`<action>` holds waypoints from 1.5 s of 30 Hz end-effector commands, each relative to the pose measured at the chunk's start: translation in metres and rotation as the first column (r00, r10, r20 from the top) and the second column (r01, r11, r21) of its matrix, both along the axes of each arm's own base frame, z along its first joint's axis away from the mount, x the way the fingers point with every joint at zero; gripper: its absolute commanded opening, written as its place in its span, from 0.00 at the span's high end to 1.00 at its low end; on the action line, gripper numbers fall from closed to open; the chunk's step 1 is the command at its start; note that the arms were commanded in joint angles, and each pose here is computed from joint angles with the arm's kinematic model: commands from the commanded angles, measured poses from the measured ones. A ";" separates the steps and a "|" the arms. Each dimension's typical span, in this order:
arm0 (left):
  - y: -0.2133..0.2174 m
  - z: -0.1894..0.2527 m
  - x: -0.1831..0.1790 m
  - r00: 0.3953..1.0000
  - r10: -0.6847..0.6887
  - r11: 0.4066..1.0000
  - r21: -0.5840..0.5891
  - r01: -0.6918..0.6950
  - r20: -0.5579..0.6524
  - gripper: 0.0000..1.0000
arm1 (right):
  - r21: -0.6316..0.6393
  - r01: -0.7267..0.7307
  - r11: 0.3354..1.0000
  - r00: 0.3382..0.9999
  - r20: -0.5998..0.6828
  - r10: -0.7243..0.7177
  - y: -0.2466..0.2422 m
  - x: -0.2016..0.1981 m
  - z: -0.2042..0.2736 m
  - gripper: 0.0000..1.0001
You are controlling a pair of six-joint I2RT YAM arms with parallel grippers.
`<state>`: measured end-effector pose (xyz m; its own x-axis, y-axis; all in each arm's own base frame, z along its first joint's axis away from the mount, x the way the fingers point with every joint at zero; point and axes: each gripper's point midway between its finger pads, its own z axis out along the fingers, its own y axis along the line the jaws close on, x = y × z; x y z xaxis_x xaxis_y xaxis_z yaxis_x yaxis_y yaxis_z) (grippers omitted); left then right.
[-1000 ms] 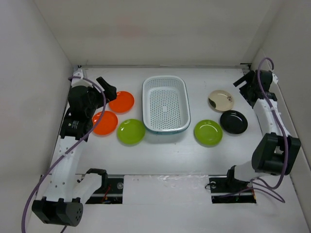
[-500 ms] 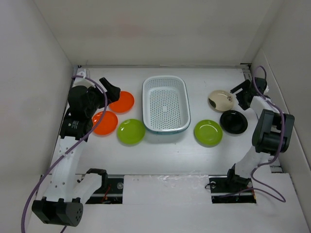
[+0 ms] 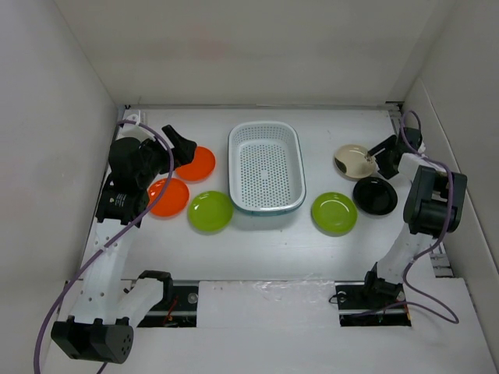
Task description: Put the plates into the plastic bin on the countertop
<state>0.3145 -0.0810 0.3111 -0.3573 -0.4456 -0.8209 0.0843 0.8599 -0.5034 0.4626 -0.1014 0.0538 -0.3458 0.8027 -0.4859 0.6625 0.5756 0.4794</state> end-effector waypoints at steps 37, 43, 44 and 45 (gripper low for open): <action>-0.008 0.017 -0.002 0.997 -0.058 0.998 0.009 0.057 0.053 0.01 | -0.083 -0.071 0.994 0.945 -0.326 0.040 -0.007 -0.007 -0.019 0.81; -0.008 0.017 -0.002 0.997 -0.060 0.998 0.018 0.059 0.056 0.01 | -0.088 -0.070 0.994 0.951 -0.307 0.039 -0.008 -0.003 -0.018 1.00; -0.008 0.017 -0.002 0.997 -0.060 0.998 0.018 0.059 0.056 0.01 | -0.080 -0.074 0.994 0.951 -0.306 0.046 -0.007 -0.003 -0.020 1.00; -0.006 0.017 -0.001 0.997 -0.051 0.999 0.020 0.050 0.056 0.01 | -0.072 -0.079 0.994 0.955 -0.292 0.055 -0.004 -0.002 -0.015 1.00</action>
<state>0.3125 -0.0860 0.3109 -0.3719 -0.4250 -0.8253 0.1183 0.8601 -0.4962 0.4611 -0.1027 0.0358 -0.5256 0.7453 -0.4102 0.7274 0.6437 0.2377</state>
